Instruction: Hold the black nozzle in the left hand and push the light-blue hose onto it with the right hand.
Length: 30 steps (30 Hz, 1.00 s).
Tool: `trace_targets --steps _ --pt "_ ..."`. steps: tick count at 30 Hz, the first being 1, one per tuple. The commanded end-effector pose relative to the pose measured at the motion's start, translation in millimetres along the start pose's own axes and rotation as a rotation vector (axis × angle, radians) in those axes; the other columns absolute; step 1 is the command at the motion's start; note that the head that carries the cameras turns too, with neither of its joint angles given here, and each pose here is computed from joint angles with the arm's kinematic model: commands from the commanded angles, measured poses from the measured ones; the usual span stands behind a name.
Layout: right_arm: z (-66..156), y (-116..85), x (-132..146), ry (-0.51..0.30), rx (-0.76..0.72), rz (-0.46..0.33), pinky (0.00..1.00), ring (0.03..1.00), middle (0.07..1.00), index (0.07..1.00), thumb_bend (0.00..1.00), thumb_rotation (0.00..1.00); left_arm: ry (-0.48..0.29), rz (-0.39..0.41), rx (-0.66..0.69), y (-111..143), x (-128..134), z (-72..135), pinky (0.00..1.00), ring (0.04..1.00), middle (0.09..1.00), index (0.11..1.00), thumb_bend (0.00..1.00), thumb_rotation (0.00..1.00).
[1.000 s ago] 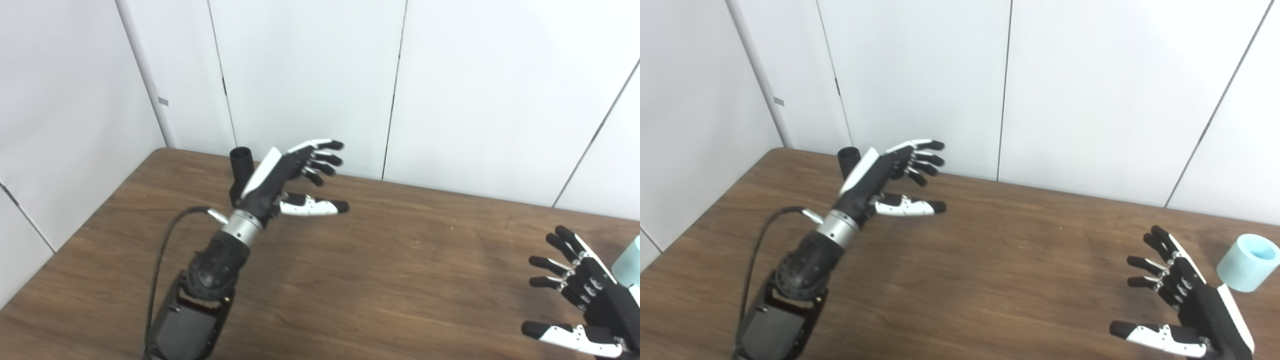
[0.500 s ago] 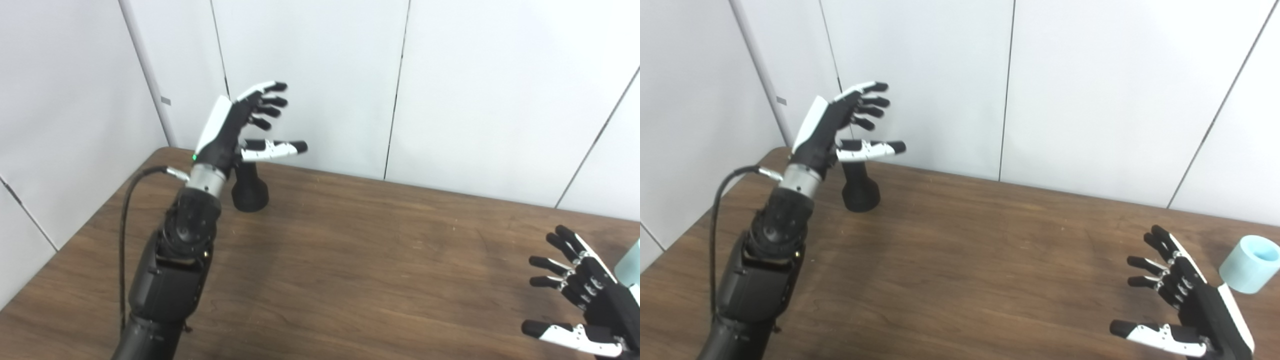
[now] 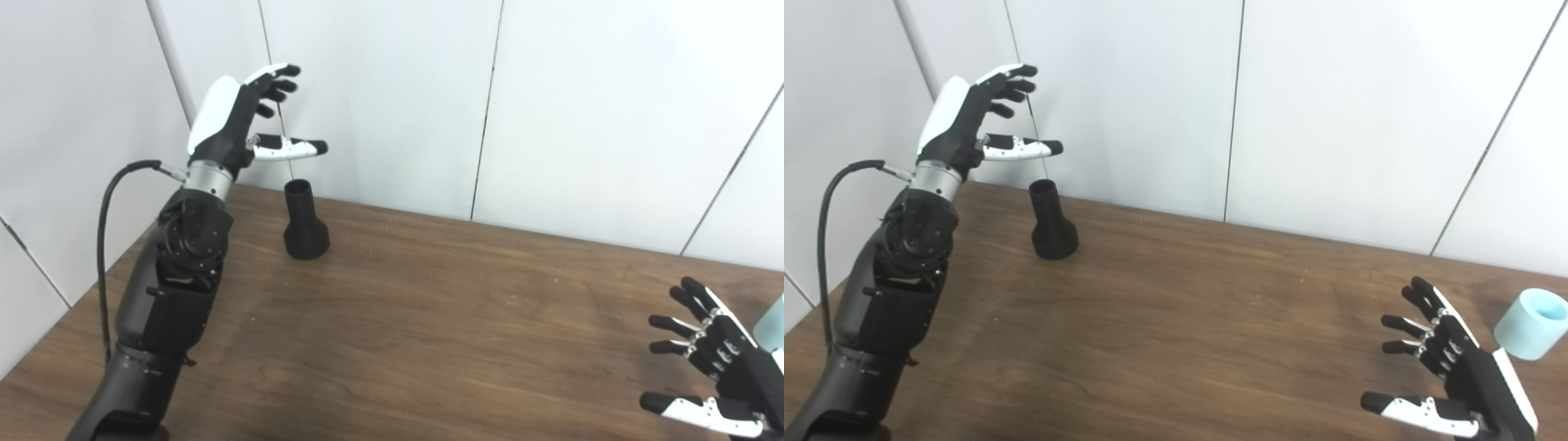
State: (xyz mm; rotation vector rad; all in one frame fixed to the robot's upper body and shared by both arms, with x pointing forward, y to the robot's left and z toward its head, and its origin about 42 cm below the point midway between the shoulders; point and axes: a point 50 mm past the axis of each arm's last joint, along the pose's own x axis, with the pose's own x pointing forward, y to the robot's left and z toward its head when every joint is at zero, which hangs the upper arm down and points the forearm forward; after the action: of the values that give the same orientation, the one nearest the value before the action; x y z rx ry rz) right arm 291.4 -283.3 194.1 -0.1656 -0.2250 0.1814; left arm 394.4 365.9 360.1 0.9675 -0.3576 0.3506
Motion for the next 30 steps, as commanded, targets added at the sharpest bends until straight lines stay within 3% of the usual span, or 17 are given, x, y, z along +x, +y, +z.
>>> trace_targets --steps 1,5,11,17,23,30 --pt "14 -6 7 -0.088 -0.018 -0.008 0.62 0.769 0.921 0.935 0.80 0.06 -0.012 0.076 0.116 23 12 5 0.65 0.783 0.781 0.764 0.77 0.21" --pt "14 -7 6 -0.087 -0.021 -0.009 0.62 0.768 0.921 0.935 0.79 0.06 0.085 0.052 0.223 23 12 -3 0.66 0.783 0.784 0.793 0.90 0.28" --pt "15 -6 5 -0.088 -0.027 -0.011 0.61 0.760 0.915 0.928 0.80 0.06 0.147 0.001 0.162 14 7 -9 0.73 0.854 0.818 0.785 0.96 0.31" --pt "14 -7 5 -0.087 -0.029 -0.013 0.61 0.758 0.914 0.925 0.80 0.06 0.204 -0.068 0.164 5 4 -16 0.98 0.940 0.867 0.921 1.00 0.32" --pt "17 -7 4 -0.091 -0.031 -0.016 0.59 0.749 0.907 0.920 0.81 0.07 0.259 -0.171 0.181 -10 1 -25 1.00 0.997 0.931 0.994 1.00 0.34" --pt "16 -7 3 -0.093 -0.029 -0.019 0.58 0.737 0.897 0.912 0.82 0.09 0.303 -0.218 0.159 -24 -1 -35 1.00 1.000 0.948 0.969 1.00 0.32"
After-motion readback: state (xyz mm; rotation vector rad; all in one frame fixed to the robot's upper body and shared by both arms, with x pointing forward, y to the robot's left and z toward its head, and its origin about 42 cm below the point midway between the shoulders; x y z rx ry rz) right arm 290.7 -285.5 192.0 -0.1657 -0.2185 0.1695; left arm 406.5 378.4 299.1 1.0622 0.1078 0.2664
